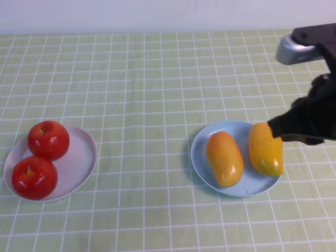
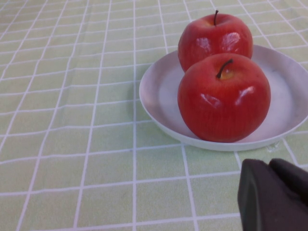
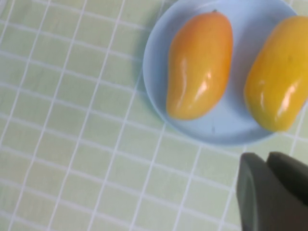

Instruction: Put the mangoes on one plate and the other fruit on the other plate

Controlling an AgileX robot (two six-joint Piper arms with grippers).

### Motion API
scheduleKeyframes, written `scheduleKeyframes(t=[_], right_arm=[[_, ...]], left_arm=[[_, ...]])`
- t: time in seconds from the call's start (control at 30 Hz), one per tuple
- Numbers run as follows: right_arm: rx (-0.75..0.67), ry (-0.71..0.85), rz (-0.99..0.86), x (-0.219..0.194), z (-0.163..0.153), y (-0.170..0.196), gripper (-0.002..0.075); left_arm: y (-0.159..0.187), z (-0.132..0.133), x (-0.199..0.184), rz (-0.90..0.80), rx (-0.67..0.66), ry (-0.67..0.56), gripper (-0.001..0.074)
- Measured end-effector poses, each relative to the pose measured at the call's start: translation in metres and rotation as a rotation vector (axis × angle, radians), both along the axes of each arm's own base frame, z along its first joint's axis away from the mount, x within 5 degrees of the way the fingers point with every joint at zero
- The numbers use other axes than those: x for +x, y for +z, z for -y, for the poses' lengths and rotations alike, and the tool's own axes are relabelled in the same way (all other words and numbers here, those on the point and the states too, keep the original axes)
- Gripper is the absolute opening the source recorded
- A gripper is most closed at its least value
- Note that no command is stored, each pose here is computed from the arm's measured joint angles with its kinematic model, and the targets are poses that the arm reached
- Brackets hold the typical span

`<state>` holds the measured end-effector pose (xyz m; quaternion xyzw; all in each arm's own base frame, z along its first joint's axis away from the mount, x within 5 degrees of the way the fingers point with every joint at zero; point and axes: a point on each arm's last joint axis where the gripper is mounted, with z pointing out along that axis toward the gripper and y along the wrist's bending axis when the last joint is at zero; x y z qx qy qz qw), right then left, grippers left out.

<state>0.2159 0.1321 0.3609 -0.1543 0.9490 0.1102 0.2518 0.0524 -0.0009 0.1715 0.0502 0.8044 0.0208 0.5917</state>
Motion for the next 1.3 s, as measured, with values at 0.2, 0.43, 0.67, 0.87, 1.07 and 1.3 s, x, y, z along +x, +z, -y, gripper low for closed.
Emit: scheduleKeyframes(t=[0.2, 0.43, 0.67, 0.87, 1.07, 1.3], right_arm=[[-0.002, 0.013, 0.019, -0.046, 0.028, 0.008, -0.0011], [0.013, 0.04, 0.08, -0.103, 0.062, -0.016, -0.0014], [0.001, 0.135, 0.263, -0.132, 0.082, -0.055, -0.0015], [0.02, 0.05, 0.368, -0.144, 0.097, -0.092, -0.0015], [0.038, -0.054, 0.609, -0.147, 0.111, -0.119, -0.0015], [0.037, -0.315, 0.896, -0.144, 0.128, -0.149, -0.0015]], left_arm=[[0.0, 0.0, 0.0, 0.0, 0.0, 0.0, 0.0], [0.0, 0.0, 0.0, 0.0, 0.0, 0.0, 0.0], [0.0, 0.0, 0.0, 0.0, 0.0, 0.0, 0.0], [0.0, 0.0, 0.0, 0.0, 0.0, 0.0, 0.0], [0.0, 0.0, 0.0, 0.0, 0.0, 0.0, 0.0], [0.0, 0.0, 0.0, 0.0, 0.0, 0.0, 0.0]])
